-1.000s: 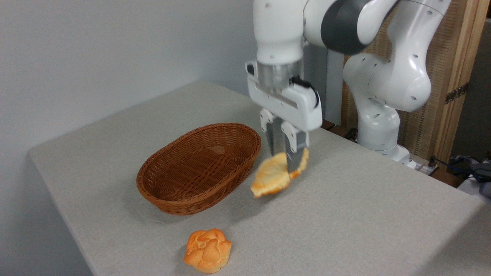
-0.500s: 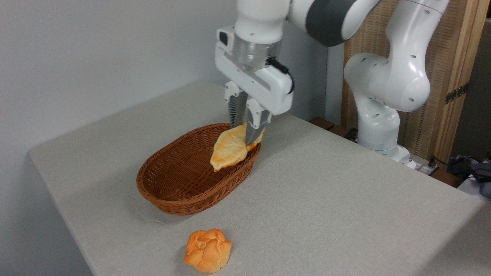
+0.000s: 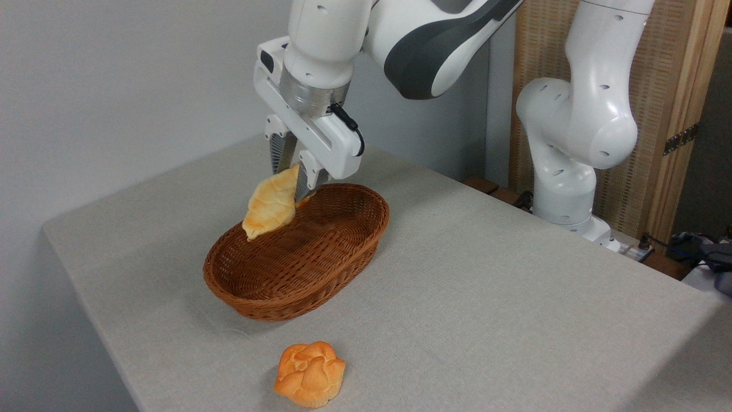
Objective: Put bread into the basket
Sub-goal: 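Lift the loaf and carry it over the wicker basket, then open the gripper to drop the loaf into the basket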
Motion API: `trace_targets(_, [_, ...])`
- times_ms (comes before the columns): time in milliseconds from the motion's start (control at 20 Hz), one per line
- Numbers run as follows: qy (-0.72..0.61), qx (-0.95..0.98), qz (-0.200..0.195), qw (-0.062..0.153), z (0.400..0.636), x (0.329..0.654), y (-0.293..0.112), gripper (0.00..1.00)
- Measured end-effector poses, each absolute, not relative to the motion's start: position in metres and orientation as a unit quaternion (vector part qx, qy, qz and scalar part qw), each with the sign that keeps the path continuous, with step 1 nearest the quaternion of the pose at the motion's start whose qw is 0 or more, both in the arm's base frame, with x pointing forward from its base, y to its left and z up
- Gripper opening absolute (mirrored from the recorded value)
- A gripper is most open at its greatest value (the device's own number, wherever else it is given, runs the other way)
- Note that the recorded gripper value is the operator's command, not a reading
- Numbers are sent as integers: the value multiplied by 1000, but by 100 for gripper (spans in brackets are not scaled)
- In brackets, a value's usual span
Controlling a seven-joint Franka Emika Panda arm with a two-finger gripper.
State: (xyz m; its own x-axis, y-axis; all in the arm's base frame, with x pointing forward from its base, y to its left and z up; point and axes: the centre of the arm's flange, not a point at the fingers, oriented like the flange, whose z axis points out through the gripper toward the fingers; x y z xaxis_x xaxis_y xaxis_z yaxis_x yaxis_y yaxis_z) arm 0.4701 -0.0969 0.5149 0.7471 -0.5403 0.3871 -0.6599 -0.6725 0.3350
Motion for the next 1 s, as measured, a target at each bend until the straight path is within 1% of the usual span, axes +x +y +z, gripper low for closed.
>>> trace_targets(100, [-322,907,129,238,514,471,-100,100])
trace_targets(250, [-317,908,130,240,516,472,-100,100])
trace_targets(1000, [-316,908,130,240,517,472,-100,100])
